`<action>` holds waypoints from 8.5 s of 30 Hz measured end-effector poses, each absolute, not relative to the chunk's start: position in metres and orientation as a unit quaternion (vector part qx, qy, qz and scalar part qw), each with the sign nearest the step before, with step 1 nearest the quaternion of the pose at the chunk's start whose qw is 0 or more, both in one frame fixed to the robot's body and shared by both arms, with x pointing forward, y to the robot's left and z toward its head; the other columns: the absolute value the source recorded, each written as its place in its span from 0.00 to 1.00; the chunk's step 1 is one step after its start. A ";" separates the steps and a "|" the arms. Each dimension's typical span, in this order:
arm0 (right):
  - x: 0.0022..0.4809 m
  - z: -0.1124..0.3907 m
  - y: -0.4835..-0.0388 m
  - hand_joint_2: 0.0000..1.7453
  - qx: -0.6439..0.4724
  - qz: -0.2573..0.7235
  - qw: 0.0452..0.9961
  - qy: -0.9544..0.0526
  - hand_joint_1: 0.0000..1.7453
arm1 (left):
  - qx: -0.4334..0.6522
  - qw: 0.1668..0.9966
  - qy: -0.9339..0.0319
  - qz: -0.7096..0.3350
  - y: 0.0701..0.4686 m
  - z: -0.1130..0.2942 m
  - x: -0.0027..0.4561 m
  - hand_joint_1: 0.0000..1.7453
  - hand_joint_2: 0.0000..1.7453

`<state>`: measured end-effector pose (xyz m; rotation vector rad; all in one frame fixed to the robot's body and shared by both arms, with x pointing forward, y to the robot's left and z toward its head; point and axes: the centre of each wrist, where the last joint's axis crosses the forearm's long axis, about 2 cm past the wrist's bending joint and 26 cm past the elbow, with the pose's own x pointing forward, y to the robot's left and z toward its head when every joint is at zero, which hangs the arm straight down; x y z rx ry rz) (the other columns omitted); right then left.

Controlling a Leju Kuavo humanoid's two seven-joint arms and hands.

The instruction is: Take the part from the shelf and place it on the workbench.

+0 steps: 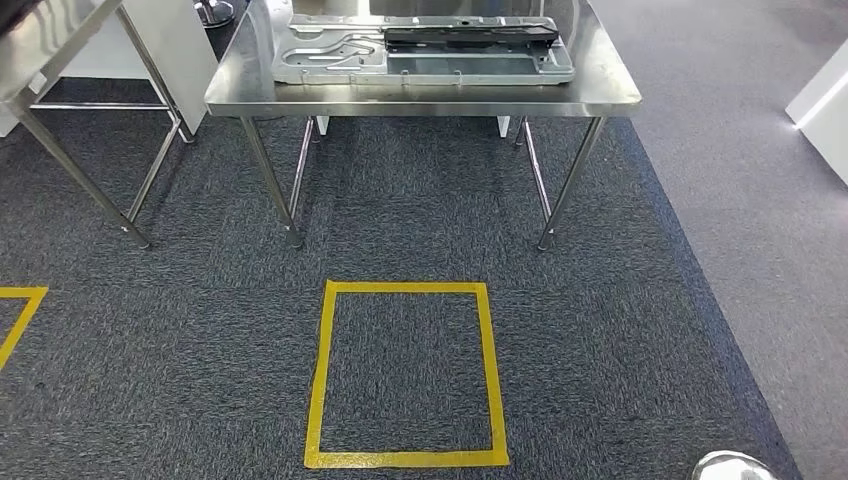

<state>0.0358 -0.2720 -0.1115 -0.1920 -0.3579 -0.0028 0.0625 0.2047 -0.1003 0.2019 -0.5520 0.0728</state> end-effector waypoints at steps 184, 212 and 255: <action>0.028 -0.113 -0.277 0.00 -0.046 0.059 0.991 -0.110 0.00 | 0.084 0.971 -0.222 -0.016 0.284 -0.112 0.032 0.00 0.00; 0.029 -0.113 -0.278 0.00 -0.045 0.061 0.991 -0.106 0.00 | 0.080 0.972 -0.221 -0.020 0.283 -0.112 0.030 0.00 0.00; 0.026 -0.113 -0.269 0.00 -0.038 0.050 0.992 -0.105 0.00 | 0.061 0.969 -0.237 -0.020 0.279 -0.112 0.030 0.00 0.00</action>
